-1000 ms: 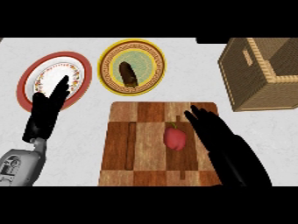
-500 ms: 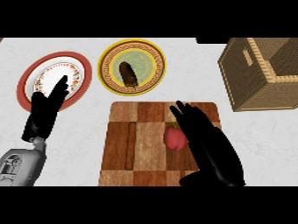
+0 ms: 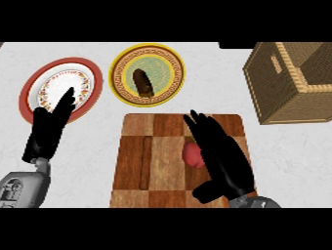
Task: Pick the bell pepper from the cutting board and place it in the basket
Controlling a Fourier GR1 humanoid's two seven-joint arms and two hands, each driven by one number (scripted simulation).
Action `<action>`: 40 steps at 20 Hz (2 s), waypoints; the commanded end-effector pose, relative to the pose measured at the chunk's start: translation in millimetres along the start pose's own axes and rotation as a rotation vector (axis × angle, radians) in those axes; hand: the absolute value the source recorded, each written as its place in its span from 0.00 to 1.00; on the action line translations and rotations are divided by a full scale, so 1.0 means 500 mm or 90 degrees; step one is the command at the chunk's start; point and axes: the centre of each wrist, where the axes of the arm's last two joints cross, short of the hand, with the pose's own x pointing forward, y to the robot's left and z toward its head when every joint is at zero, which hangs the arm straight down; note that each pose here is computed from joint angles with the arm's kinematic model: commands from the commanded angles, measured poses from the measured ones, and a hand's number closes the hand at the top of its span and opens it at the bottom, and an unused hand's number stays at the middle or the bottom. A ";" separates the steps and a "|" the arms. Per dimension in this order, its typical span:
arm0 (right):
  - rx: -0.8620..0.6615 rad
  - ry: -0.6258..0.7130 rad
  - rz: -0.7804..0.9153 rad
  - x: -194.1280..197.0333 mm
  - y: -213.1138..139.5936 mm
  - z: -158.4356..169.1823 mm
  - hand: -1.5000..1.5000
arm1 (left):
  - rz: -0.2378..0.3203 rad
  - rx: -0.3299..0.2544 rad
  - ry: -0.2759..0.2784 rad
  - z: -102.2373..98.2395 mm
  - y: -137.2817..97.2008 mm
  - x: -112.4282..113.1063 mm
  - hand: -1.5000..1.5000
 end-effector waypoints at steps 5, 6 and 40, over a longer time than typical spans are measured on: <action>0.031 0.015 -0.008 0.017 0.043 -0.024 0.00 | -0.007 -0.006 -0.001 -0.031 0.001 -0.014 0.50; 0.035 0.012 -0.008 -0.020 0.010 -0.031 0.00 | 0.001 -0.005 -0.003 -0.012 0.046 0.012 0.50; 0.049 0.206 0.278 0.068 -0.024 -0.321 1.00 | -0.003 -0.031 -0.013 -0.006 -0.020 0.017 0.50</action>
